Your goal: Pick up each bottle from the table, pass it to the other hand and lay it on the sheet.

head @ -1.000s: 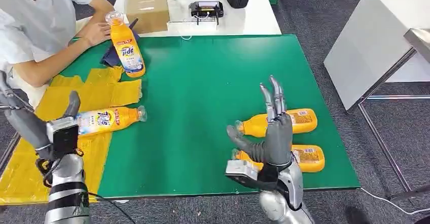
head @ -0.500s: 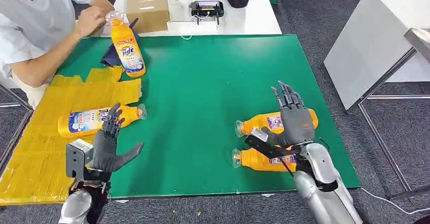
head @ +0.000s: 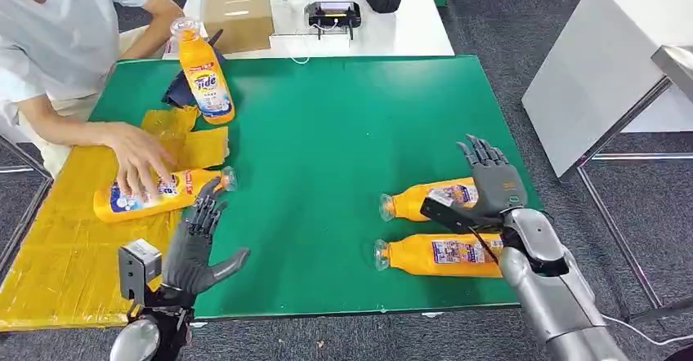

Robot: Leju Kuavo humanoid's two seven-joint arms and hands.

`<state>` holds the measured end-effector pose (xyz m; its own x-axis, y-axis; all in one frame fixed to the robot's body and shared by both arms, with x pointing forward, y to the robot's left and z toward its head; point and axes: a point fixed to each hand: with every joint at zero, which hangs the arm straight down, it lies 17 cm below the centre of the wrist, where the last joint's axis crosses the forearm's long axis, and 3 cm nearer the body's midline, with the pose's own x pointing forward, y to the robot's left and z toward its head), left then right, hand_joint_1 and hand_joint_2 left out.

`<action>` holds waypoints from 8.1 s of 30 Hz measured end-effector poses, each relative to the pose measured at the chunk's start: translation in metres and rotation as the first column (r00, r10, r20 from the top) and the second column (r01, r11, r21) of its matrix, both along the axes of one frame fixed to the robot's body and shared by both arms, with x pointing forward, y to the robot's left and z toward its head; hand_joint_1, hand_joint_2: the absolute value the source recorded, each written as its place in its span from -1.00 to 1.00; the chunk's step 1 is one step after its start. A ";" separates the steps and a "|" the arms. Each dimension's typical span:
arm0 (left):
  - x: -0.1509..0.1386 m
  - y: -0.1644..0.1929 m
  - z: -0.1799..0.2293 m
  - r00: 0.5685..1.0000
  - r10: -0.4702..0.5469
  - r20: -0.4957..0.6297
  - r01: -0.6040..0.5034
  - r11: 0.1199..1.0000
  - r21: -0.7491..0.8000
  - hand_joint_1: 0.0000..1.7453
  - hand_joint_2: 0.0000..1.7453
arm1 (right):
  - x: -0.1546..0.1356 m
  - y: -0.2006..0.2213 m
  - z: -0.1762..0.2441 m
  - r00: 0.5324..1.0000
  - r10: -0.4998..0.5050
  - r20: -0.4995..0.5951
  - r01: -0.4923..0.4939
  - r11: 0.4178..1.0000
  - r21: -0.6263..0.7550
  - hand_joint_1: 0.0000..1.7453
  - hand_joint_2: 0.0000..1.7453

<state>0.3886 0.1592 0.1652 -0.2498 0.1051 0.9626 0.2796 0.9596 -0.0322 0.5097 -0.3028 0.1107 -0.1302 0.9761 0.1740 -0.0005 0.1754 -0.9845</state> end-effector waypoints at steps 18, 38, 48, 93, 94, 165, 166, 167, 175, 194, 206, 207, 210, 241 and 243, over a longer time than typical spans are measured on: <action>0.000 -0.026 0.009 0.998 -0.060 0.010 0.060 0.997 -0.044 -1.00 1.00 | 0.010 0.025 -0.065 0.980 0.085 -0.178 -0.099 0.992 -0.073 -1.00 1.00; 0.014 -0.022 0.005 0.999 -0.044 -0.011 0.043 0.996 -0.081 -1.00 1.00 | 0.025 -0.009 -0.115 0.918 -0.096 -0.385 -0.013 0.963 -0.270 -1.00 1.00; 0.016 -0.022 0.003 0.999 -0.045 -0.019 0.043 0.995 -0.094 -1.00 1.00 | 0.026 -0.024 -0.117 0.905 -0.169 -0.391 0.036 0.945 -0.325 -1.00 1.00; 0.016 -0.008 0.000 1.000 -0.009 -0.025 0.006 0.995 -0.099 -1.00 1.00 | 0.034 -0.010 -0.060 0.999 -0.043 -0.003 0.040 0.960 -0.278 -1.00 1.00; 0.016 -0.008 -0.001 1.000 -0.009 -0.025 0.006 0.995 -0.099 -1.00 1.00 | 0.033 -0.009 -0.061 0.999 -0.041 -0.007 0.037 0.959 -0.282 -1.00 1.00; 0.039 -0.052 0.021 0.989 -0.144 0.024 0.146 0.979 -0.140 -1.00 1.00 | 0.007 0.024 -0.149 0.813 0.056 -0.580 -0.352 0.841 -0.412 1.00 1.00; 0.039 -0.052 0.021 0.989 -0.144 0.024 0.146 0.979 -0.140 -1.00 1.00 | 0.007 0.023 -0.150 0.812 0.055 -0.581 -0.353 0.839 -0.414 1.00 1.00; 0.039 -0.052 0.021 0.989 -0.143 0.023 0.145 0.980 -0.140 -1.00 1.00 | 0.006 0.023 -0.150 0.811 0.054 -0.583 -0.354 0.838 -0.415 1.00 1.00; 0.040 -0.051 0.022 0.990 -0.137 0.027 0.139 0.980 -0.141 -1.00 1.00 | 0.006 0.024 -0.151 0.810 0.057 -0.584 -0.351 0.845 -0.404 1.00 1.00; 0.014 -0.030 0.012 0.998 -0.056 0.015 0.057 0.996 -0.072 -1.00 1.00 | 0.020 0.068 -0.002 0.975 -0.079 0.208 0.047 0.987 0.154 1.00 1.00; 0.007 -0.025 0.011 0.999 -0.030 0.024 0.032 0.998 -0.056 -1.00 1.00 | -0.035 0.089 0.085 0.930 -0.172 0.325 -0.144 0.642 0.753 1.00 1.00; 0.007 -0.025 0.011 0.999 -0.030 0.024 0.032 0.998 -0.056 -1.00 1.00 | -0.036 0.089 0.090 0.926 -0.175 0.333 -0.153 0.635 0.758 1.00 1.00; 0.007 -0.025 0.011 0.999 -0.030 0.025 0.032 0.998 -0.055 -1.00 1.00 | -0.040 0.089 0.097 0.920 -0.179 0.348 -0.167 0.625 0.763 1.00 1.00; 0.002 -0.071 0.054 0.975 -0.148 0.166 0.149 0.989 0.002 -1.00 1.00 | -0.099 0.337 0.033 0.851 0.510 0.124 -0.449 0.585 0.676 1.00 1.00; 0.003 -0.071 0.054 0.976 -0.140 0.170 0.139 0.990 0.015 -1.00 1.00 | -0.101 0.341 0.030 0.845 0.523 0.113 -0.455 0.590 0.668 1.00 1.00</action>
